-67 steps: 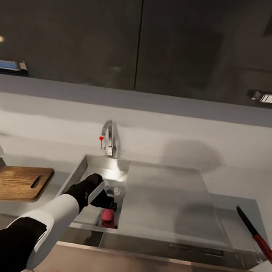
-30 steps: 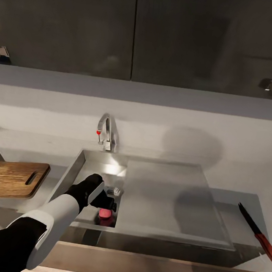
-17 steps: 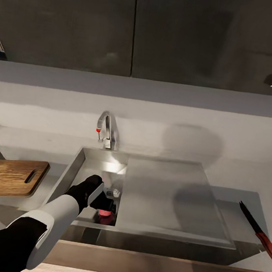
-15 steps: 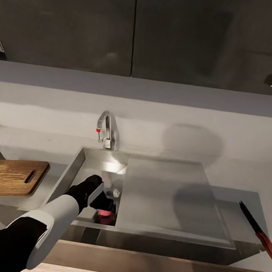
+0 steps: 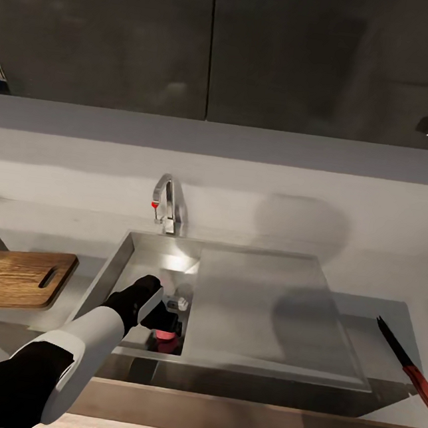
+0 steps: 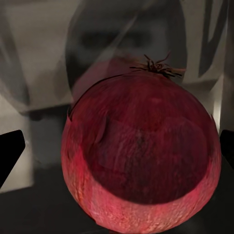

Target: In the kitchen, take the Vidalia onion out of the sink, dice it on the chopping board with the paring knife, put the diced onion into the bowl on the countertop, then place both the paring knife and the chopping board into the sink.

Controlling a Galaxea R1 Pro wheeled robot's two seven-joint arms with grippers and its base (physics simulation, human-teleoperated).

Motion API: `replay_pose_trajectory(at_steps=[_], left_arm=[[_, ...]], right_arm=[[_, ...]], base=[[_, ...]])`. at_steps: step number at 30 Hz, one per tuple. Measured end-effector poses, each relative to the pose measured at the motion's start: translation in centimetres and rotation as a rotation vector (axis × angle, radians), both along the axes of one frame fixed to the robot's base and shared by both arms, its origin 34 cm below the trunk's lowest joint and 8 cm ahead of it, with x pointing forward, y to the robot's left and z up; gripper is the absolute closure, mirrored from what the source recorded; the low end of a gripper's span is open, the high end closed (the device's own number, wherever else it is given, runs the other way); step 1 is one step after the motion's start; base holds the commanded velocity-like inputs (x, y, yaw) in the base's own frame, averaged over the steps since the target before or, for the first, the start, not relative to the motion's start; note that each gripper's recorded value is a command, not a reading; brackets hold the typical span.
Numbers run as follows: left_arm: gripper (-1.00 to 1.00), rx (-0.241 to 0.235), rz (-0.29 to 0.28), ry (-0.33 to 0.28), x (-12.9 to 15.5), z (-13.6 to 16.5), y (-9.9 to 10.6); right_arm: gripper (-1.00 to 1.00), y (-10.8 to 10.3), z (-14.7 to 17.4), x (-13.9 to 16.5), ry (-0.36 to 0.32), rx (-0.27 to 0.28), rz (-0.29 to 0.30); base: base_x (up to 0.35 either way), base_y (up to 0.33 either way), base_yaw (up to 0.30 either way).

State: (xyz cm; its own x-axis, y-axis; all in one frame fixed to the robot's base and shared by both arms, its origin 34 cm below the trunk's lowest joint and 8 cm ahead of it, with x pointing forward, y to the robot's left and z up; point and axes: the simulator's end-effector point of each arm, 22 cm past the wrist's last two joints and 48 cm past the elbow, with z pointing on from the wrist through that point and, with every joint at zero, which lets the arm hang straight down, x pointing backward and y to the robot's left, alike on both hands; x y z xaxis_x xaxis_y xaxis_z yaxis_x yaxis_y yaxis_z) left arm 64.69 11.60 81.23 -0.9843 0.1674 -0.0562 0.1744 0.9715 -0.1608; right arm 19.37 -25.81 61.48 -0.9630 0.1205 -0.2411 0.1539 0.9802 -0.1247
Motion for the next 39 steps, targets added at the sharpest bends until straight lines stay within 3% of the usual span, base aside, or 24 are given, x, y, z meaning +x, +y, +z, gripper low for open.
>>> replay_pose_trajectory(at_steps=[39], left_arm=[[-1.0, -0.001, 0.0, 0.002, -0.05, -0.03, -0.02]], right_arm=[[-1.0, 0.02, 0.0, -0.03, 0.001, 0.0, -0.001]], base=[[0.0, 0.0, 0.0]])
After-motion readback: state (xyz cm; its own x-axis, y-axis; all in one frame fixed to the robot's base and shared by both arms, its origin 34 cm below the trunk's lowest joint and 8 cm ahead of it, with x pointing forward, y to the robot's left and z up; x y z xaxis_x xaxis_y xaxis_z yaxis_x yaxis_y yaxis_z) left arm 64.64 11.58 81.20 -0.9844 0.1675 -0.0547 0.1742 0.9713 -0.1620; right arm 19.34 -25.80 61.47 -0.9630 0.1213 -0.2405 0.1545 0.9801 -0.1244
